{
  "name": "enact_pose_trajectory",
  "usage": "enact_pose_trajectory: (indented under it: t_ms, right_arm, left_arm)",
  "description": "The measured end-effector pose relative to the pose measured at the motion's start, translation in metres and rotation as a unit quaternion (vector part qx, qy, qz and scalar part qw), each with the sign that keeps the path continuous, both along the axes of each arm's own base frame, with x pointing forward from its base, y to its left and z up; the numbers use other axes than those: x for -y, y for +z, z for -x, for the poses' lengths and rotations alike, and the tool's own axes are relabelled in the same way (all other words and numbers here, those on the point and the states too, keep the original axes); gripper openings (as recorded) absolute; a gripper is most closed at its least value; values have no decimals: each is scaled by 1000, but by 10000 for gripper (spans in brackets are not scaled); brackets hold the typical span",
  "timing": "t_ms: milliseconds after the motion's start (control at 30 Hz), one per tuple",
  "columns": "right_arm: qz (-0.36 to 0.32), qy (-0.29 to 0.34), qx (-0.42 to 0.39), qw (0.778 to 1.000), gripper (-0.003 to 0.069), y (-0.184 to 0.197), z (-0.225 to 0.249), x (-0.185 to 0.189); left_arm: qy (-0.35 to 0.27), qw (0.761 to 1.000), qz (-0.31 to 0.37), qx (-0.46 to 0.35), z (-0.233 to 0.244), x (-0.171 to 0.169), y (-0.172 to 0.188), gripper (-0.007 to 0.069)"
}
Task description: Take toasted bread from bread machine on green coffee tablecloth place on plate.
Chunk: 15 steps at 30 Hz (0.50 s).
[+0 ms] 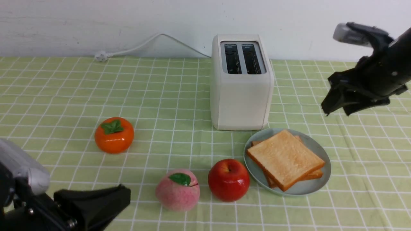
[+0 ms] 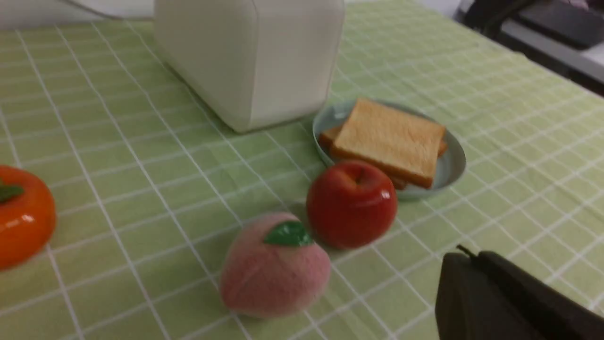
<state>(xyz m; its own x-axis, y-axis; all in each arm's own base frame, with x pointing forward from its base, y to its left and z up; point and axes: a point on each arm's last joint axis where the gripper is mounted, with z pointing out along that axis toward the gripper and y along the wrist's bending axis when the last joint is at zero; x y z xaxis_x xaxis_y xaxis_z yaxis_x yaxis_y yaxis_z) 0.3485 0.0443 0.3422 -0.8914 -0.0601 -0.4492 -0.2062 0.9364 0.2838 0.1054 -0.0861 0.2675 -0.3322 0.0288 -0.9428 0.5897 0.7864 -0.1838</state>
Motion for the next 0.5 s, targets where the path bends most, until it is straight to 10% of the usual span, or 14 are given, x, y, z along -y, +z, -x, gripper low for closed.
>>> enact_pose_trajectory:
  t_ms: [300, 500]
  right_arm:
    - [18, -9, 92, 996, 55, 70, 126, 9]
    - [25, -24, 131, 991, 20, 60, 216, 16]
  left_arm:
    - [-12, 1000, -12, -17, 3, 0, -3, -7]
    - [-27, 999, 9, -14, 17, -7, 3, -7]
